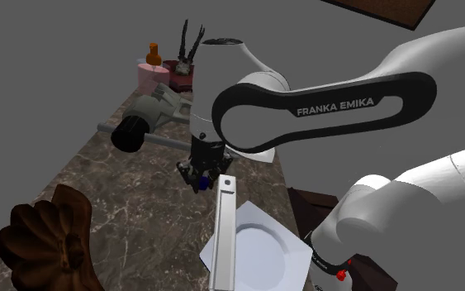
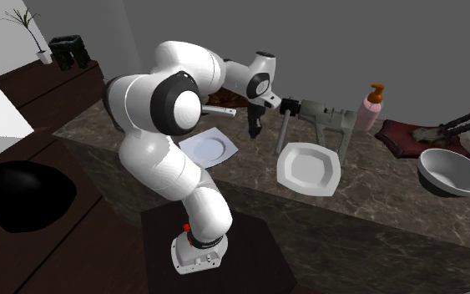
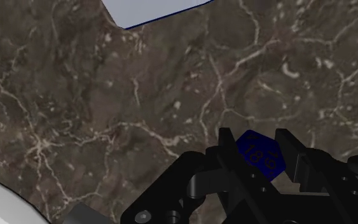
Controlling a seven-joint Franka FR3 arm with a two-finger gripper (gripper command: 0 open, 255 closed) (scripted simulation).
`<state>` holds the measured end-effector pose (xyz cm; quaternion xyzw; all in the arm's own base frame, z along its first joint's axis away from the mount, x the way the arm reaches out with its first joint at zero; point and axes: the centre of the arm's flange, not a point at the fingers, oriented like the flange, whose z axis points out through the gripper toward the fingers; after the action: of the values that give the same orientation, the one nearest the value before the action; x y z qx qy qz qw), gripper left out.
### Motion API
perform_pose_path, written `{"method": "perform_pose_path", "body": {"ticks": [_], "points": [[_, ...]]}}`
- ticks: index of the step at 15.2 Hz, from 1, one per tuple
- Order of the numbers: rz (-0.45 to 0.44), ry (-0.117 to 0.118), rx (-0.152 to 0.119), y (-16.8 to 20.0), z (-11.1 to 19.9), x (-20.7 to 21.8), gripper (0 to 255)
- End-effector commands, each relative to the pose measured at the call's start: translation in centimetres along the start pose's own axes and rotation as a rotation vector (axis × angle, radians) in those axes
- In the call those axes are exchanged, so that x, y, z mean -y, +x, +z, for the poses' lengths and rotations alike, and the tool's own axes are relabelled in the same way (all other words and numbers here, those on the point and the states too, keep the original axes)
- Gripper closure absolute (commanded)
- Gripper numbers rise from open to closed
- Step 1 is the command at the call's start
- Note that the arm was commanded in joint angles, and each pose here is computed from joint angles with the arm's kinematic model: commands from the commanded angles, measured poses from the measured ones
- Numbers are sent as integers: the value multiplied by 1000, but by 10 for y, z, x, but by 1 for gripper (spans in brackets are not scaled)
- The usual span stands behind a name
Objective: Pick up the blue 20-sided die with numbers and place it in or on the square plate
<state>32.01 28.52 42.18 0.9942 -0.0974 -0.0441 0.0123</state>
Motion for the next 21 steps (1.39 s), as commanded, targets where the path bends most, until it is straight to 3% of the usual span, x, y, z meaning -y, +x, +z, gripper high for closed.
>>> {"method": "perform_pose_path", "body": {"ticks": [1,16,21], "points": [[0,0,0,-1,-10,-1,255],[0,0,0,-7,-85,-4,255],[0,0,0,-72,-80,-17,255]]}}
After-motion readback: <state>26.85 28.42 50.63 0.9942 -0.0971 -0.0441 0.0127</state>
